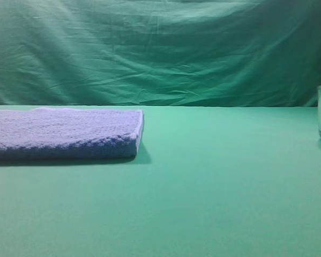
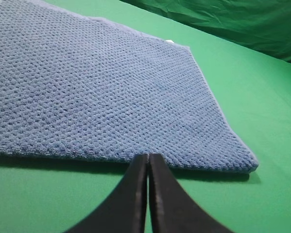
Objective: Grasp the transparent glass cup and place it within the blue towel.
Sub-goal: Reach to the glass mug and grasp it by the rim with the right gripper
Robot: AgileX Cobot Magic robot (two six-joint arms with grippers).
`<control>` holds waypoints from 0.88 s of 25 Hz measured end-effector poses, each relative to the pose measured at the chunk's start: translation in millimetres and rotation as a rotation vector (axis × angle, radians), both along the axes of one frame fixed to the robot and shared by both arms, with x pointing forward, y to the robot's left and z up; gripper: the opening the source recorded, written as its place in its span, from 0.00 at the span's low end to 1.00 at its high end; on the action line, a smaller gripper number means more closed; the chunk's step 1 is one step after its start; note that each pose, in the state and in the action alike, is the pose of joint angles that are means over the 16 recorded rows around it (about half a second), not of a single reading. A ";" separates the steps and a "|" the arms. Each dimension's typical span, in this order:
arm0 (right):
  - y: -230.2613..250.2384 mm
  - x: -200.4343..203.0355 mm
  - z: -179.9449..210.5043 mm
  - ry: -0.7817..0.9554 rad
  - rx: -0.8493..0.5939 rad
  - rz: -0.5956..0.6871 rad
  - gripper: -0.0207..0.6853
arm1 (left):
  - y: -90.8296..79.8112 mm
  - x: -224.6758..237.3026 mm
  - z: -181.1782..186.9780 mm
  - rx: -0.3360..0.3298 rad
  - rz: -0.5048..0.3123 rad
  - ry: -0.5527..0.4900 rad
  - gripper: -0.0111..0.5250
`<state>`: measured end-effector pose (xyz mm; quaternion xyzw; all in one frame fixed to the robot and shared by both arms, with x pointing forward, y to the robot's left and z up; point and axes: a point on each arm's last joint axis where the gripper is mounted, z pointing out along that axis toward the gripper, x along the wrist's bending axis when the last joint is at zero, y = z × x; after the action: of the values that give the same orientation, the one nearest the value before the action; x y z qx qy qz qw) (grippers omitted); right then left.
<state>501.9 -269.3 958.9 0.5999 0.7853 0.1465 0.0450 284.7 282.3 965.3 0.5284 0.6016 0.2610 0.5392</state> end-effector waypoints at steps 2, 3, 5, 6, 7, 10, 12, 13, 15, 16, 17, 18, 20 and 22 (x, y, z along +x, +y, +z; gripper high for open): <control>-0.3 3.1 -2.3 -0.007 -0.005 -0.001 0.63 | 0.0 0.0 0.0 0.000 0.000 0.000 0.02; -0.4 4.3 -3.1 -0.011 -0.007 -0.002 0.58 | 0.0 0.0 0.0 0.000 0.000 0.000 0.02; -0.6 6.1 -4.3 -0.018 -0.011 -0.002 0.50 | 0.0 0.0 0.0 0.000 0.000 0.000 0.02; -0.8 6.8 -4.7 -0.021 -0.012 -0.001 0.46 | 0.0 0.0 0.0 0.000 0.000 0.000 0.02; -0.9 7.2 -4.9 -0.024 -0.014 -0.001 0.41 | 0.0 0.0 0.0 0.000 0.000 0.000 0.02; -1.1 8.2 -5.2 -0.033 -0.019 0.001 0.30 | 0.0 0.0 0.0 0.000 0.000 0.000 0.02; -1.3 8.8 -4.8 -0.039 -0.022 0.002 0.23 | 0.0 0.0 0.0 0.000 0.000 0.000 0.02; -1.3 9.1 -4.3 -0.042 -0.023 0.003 0.21 | 0.0 0.0 0.0 0.000 0.000 0.000 0.02; -1.2 10.1 -2.3 -0.047 -0.024 0.006 0.18 | 0.0 0.0 0.0 0.000 0.000 0.000 0.02; -0.9 11.0 -0.5 -0.051 -0.024 0.008 0.18 | 0.0 0.0 0.0 0.000 0.000 0.000 0.02; -0.4 12.0 1.7 -0.054 -0.023 0.011 0.17 | 0.0 0.0 0.0 0.000 0.000 0.000 0.02; 0.5 13.4 4.6 -0.059 -0.022 0.015 0.18 | 0.0 0.0 0.0 0.000 0.000 0.000 0.02; 3.8 17.2 12.2 -0.071 -0.018 0.029 0.18 | 0.0 0.0 0.0 0.000 0.000 0.000 0.02; 9.5 21.9 22.4 -0.089 -0.013 0.051 0.18 | 0.0 0.0 0.0 0.000 0.000 0.000 0.02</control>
<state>523.8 -259.8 981.3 0.5722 0.7985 0.1690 0.0798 284.7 282.3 965.3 0.5284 0.6016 0.2610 0.5392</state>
